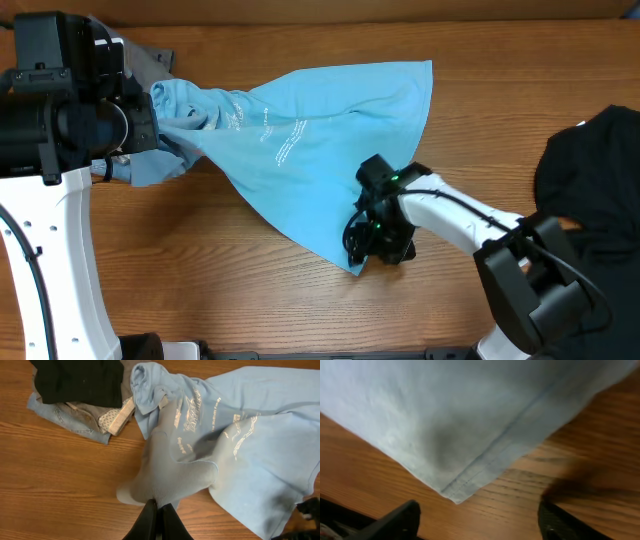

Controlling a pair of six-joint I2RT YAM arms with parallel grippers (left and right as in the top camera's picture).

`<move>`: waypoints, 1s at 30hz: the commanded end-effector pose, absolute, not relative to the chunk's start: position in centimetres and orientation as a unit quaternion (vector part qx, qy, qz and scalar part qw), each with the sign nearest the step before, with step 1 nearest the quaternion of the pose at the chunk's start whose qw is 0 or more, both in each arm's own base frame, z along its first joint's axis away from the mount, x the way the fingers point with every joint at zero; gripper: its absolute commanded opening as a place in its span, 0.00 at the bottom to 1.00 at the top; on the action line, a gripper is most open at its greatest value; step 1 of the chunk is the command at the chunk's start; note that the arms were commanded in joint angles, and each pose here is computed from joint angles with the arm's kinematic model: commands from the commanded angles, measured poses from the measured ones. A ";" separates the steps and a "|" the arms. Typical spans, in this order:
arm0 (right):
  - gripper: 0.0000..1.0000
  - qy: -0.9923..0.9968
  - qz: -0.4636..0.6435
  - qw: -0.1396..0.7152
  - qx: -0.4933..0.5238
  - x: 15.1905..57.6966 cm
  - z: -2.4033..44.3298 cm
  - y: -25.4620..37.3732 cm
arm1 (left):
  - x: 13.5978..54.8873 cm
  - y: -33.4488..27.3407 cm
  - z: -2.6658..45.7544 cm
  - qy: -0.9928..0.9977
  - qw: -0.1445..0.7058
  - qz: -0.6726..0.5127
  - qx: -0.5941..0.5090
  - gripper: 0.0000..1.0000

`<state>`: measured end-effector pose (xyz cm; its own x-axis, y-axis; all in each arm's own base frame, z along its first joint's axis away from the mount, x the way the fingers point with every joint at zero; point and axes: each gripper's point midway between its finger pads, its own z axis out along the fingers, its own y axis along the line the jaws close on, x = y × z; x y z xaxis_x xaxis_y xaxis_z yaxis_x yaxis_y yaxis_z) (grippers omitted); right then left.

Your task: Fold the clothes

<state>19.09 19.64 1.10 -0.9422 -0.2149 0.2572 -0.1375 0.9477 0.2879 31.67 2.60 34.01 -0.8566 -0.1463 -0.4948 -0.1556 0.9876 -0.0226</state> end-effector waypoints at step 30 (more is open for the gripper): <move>0.13 -0.977 0.005 0.067 0.202 20.4 -2.8 19.1 | 31.6 2.2 34.4 0.962 0.261 -0.003 -0.079 0.04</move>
